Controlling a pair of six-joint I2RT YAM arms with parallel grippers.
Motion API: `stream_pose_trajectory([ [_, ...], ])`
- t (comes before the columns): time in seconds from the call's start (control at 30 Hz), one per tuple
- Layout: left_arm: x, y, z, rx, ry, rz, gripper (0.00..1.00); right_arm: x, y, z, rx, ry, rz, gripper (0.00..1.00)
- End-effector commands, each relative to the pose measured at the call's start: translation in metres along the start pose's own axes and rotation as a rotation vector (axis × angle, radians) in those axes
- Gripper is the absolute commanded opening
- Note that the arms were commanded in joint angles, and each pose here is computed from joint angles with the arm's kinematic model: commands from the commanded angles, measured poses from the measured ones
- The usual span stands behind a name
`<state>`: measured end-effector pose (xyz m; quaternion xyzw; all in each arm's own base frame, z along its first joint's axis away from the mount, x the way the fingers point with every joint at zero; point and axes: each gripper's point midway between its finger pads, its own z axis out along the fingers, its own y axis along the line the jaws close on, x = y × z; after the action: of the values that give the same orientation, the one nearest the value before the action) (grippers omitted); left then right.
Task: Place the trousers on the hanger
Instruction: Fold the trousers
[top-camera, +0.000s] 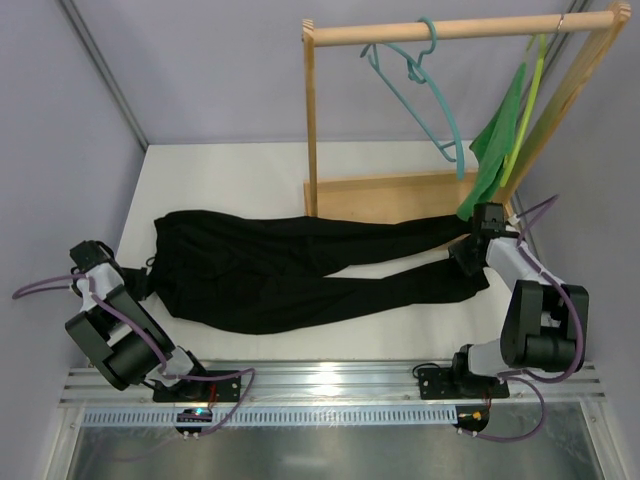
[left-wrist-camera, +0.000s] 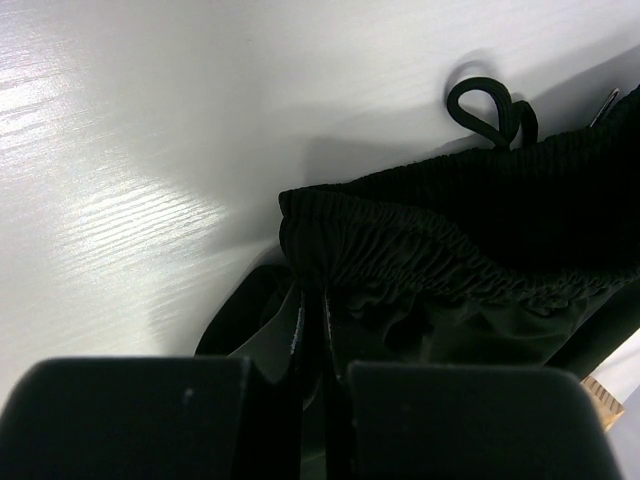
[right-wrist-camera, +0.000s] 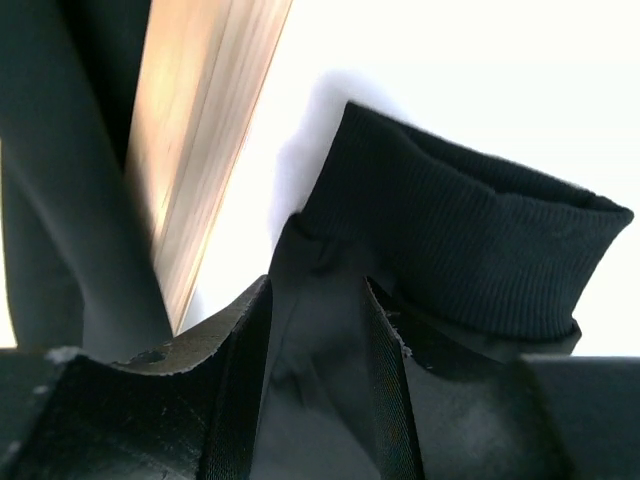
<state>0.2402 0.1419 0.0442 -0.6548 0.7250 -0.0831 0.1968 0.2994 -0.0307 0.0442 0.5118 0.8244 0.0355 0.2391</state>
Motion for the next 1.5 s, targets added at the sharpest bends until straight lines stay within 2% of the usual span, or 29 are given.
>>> stream_pose_trajectory([
  [0.0, -0.004, -0.005, -0.001, 0.029, -0.012, 0.01, 0.0, -0.012, 0.003, 0.002, 0.063, -0.042, 0.018, 0.43],
  [0.27, -0.005, -0.004, -0.002, 0.021, -0.023, 0.014, 0.0, 0.0, -0.01, 0.025, 0.13, -0.003, 0.002, 0.43],
  [0.33, -0.005, -0.003, -0.002, 0.017, -0.024, 0.014, 0.0, 0.001, -0.01, 0.028, 0.127, 0.001, -0.006, 0.35],
  [0.37, -0.005, -0.003, -0.002, 0.016, -0.022, 0.014, 0.0, 0.001, -0.009, 0.028, 0.121, 0.0, -0.012, 0.25],
  [0.4, -0.005, -0.003, -0.002, 0.015, -0.023, 0.014, 0.0, 0.0, -0.009, 0.026, 0.12, -0.003, -0.018, 0.08],
  [0.43, -0.005, -0.002, -0.002, 0.013, -0.023, 0.013, 0.0, -0.001, -0.01, 0.024, 0.121, -0.01, -0.024, 0.04],
  [0.57, -0.005, -0.001, -0.002, 0.003, -0.022, 0.012, 0.0, -0.021, -0.007, -0.001, 0.097, -0.092, -0.051, 0.04],
  [0.8, -0.008, -0.001, -0.005, -0.022, -0.014, -0.007, 0.0, -0.071, 0.014, -0.093, -0.105, -0.354, -0.071, 0.04],
  [0.93, -0.012, 0.008, -0.009, -0.073, -0.049, -0.003, 0.0, -0.074, -0.019, -0.124, -0.055, -0.419, -0.024, 0.04],
  [1.1, -0.02, 0.029, -0.014, -0.183, -0.098, 0.003, 0.0, -0.044, -0.068, -0.114, 0.031, -0.378, 0.027, 0.04],
  [1.23, -0.021, 0.042, -0.02, -0.247, -0.115, 0.011, 0.0, -0.014, -0.119, -0.089, 0.184, -0.321, 0.09, 0.04],
  [1.47, -0.032, 0.056, -0.03, -0.329, -0.129, 0.004, 0.0, -0.013, -0.143, -0.093, 0.303, -0.32, 0.267, 0.04],
])
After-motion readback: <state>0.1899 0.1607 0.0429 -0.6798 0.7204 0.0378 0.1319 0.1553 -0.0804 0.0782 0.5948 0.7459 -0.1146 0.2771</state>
